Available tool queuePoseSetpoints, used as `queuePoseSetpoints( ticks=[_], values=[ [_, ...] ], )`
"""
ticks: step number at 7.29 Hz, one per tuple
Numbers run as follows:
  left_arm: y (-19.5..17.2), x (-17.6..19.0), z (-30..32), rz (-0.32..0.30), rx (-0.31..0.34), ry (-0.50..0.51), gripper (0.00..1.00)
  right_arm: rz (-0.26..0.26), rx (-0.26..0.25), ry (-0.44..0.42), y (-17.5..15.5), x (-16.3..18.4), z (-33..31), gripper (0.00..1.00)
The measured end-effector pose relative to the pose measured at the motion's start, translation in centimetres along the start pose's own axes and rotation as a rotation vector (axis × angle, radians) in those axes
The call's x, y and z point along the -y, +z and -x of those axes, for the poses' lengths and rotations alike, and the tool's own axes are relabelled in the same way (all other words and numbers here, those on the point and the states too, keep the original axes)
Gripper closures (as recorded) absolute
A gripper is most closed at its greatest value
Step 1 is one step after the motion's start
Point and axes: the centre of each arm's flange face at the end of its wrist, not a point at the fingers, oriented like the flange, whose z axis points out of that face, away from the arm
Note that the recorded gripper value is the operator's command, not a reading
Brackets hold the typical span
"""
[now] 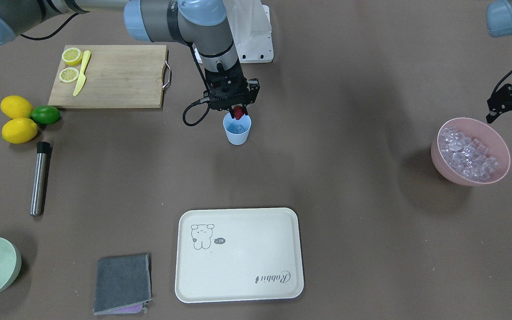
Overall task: Mash ice and strawberries in cup
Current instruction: 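Carry the strawberry over the cup and open the right gripper, then move the right gripper above the steel muddler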
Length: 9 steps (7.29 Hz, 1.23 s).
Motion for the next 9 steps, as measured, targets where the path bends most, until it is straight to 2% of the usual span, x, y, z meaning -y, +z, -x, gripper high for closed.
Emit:
queuePoseSetpoints(
  ticks=[1, 3, 5, 6, 9],
  values=[
    [-0.2, -0.2, 0.4, -0.003, 0.001, -0.007, 0.03, 0.004, -0.01, 0.002, 0.7, -0.1, 0.0, 0.0],
    [-0.4, -0.3, 0.8, -0.006, 0.002, -0.014, 0.03, 0.002, -0.016, 0.013, 0.9, 0.2, -0.2, 0.0],
    [-0.8, -0.3, 1.1, -0.014, 0.004, -0.01, 0.03, 0.004, -0.018, 0.055, -0.8, 3.2, -2.9, 0.0],
    [-1.1, -0.6, 1.8, -0.016, 0.007, 0.005, 0.03, 0.018, -0.022, 0.079, -2.6, 5.6, -7.1, 0.0],
    [-2.5, -2.1, 4.7, -0.012, -0.01, -0.009, 0.03, 0.036, -0.072, 0.032, -8.4, 10.0, -25.9, 0.0]
  ],
)
